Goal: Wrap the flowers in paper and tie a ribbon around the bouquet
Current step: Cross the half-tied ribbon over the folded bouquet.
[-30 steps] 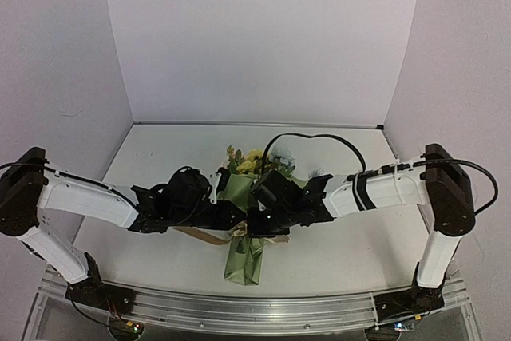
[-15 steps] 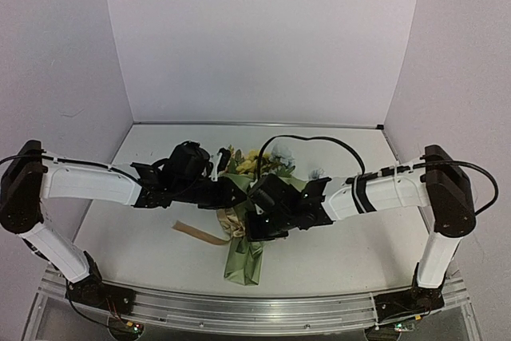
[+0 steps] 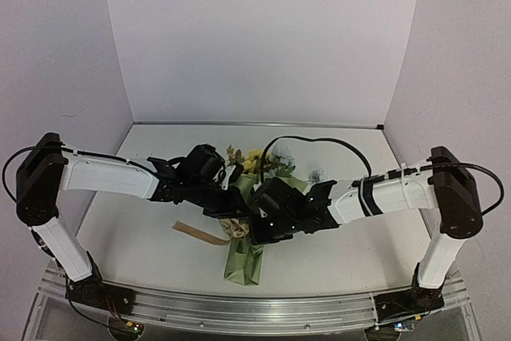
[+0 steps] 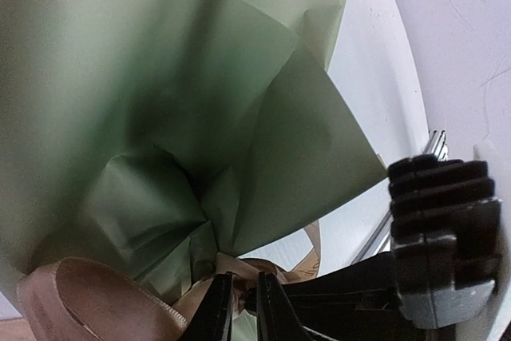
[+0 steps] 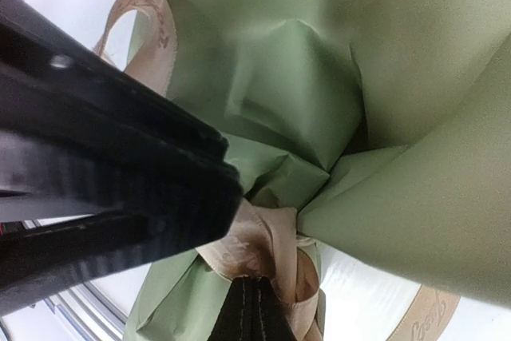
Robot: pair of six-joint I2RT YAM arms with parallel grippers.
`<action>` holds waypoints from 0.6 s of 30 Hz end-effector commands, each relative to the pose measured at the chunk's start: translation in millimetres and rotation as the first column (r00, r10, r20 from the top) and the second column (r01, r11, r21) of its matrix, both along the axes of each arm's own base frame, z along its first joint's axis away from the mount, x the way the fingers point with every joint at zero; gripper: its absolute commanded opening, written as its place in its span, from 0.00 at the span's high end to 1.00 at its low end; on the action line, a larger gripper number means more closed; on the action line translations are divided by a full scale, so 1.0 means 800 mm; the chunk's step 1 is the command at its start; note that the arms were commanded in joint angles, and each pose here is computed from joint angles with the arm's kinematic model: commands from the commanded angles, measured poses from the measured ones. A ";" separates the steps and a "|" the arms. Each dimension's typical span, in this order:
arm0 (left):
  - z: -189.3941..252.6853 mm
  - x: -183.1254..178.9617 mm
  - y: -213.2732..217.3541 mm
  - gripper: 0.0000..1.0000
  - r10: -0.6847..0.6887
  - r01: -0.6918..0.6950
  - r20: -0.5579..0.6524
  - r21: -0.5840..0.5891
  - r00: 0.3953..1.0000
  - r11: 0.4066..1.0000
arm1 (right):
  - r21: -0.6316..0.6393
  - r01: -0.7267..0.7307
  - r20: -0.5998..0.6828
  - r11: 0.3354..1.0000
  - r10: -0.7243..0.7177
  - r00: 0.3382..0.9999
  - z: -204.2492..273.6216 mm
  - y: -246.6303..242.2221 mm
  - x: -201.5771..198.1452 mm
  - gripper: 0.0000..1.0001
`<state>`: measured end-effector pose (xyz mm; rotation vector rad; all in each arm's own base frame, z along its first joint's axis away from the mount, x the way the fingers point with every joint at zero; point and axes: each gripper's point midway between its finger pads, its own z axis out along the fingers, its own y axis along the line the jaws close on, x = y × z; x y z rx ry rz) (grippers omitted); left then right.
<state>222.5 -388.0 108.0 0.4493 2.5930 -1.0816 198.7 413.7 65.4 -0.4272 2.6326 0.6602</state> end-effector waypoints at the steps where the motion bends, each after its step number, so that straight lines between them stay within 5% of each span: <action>1: 0.015 -0.001 -0.009 0.88 -0.050 0.050 -0.002 -0.018 0.999 0.999 | 0.032 -0.003 0.051 0.999 0.001 0.999 0.023 0.001 0.001 1.00; 18: -0.011 -0.006 -0.013 0.86 -0.087 0.089 -0.053 0.039 0.995 0.995 | 0.035 0.024 0.067 0.999 -0.027 0.997 0.012 -0.013 0.000 1.00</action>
